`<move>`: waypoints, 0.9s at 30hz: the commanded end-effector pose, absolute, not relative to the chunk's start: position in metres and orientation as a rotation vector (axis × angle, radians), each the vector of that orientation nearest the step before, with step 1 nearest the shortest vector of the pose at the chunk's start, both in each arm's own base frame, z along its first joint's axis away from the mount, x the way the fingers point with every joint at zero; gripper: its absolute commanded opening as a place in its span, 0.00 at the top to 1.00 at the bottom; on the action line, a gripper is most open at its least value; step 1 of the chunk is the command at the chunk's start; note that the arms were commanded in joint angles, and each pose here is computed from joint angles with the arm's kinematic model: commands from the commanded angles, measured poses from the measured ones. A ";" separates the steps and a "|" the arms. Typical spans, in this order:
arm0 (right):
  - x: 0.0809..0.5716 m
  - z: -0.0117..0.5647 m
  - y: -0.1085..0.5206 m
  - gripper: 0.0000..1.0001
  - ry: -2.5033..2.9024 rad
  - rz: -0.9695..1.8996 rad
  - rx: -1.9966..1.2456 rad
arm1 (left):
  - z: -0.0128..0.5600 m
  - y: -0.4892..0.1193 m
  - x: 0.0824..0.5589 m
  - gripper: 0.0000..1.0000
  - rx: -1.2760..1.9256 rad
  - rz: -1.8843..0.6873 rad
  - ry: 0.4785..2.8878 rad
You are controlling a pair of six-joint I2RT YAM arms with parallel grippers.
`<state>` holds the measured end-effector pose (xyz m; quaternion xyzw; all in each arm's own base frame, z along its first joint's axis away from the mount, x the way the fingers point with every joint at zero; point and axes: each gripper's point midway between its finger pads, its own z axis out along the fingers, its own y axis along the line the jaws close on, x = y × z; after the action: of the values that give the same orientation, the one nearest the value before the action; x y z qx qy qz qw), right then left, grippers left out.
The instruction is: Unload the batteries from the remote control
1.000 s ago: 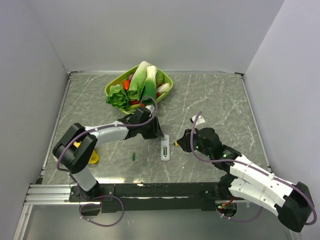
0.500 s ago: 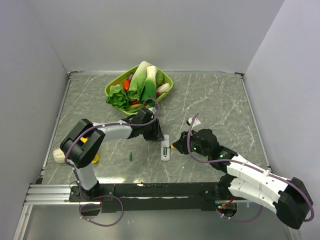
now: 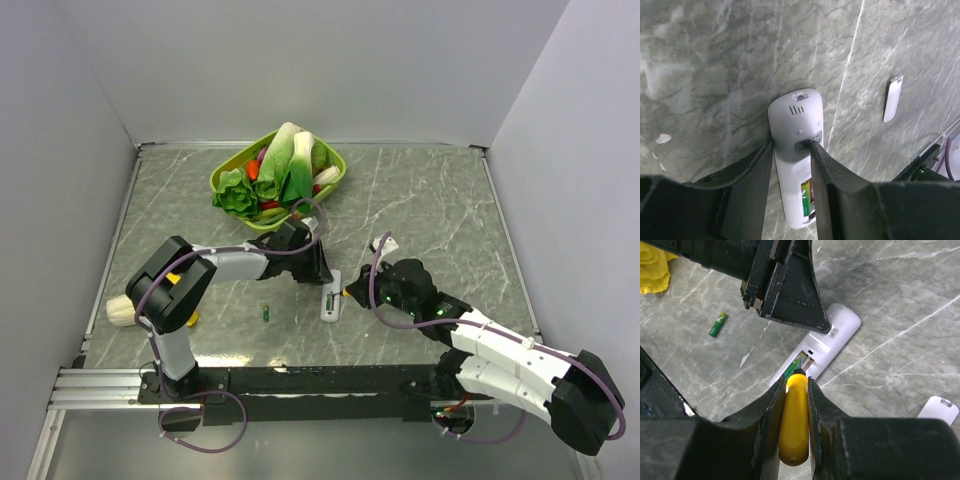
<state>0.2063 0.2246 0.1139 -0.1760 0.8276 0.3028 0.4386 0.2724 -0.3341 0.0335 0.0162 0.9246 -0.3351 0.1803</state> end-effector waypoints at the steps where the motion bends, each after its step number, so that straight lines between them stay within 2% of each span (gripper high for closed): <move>1: 0.213 0.118 0.226 1.00 2.014 0.728 -0.470 | 0.027 -0.343 0.263 0.60 0.068 -0.987 2.621; 27: 0.205 0.100 0.238 1.00 2.029 0.771 -0.486 | 0.021 -0.335 0.245 0.64 0.009 -0.990 2.655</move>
<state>0.2072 0.2301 0.1009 -0.2028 0.8229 0.2946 0.4414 0.2686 -0.3414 0.0311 -0.0001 0.9145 -0.3598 0.1850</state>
